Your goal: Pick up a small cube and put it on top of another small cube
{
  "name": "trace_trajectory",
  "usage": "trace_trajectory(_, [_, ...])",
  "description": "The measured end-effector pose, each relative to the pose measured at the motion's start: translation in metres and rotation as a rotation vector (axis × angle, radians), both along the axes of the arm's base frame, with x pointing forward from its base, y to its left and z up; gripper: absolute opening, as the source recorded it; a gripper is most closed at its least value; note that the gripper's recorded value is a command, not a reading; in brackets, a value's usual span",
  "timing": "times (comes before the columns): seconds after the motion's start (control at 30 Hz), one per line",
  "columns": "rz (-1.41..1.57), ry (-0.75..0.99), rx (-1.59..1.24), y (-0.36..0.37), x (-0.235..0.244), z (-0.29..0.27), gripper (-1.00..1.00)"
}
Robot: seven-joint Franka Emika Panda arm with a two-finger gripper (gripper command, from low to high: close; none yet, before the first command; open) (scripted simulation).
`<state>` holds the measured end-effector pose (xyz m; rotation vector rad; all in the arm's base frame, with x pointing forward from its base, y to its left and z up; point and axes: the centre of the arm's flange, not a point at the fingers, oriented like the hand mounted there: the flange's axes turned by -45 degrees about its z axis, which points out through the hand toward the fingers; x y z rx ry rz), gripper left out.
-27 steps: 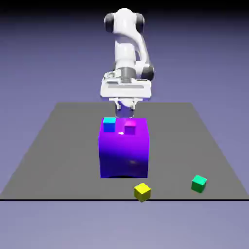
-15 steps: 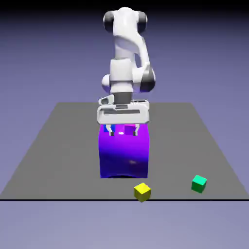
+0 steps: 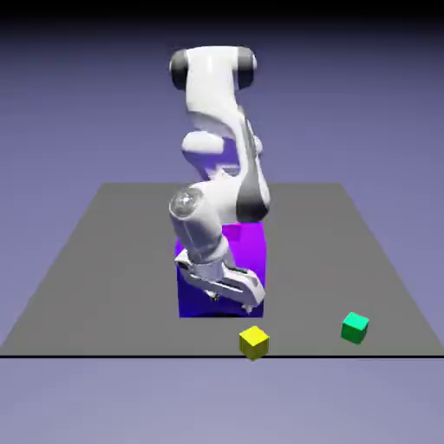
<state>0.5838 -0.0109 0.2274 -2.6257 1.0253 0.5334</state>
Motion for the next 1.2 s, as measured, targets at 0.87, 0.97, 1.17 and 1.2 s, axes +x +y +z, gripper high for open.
trace_trajectory(0.87, [-0.334,0.258,0.22,0.146,-0.014,-0.046,-1.0])
trace_trajectory(0.97, [-0.423,0.255,0.231,0.189,-0.036,-0.036,-1.0])
trace_trajectory(1.17, [-0.574,0.26,0.235,0.245,-0.081,-0.024,-1.0])
trace_trajectory(1.2, [-0.574,0.26,0.236,0.253,-0.082,-0.037,-1.0])
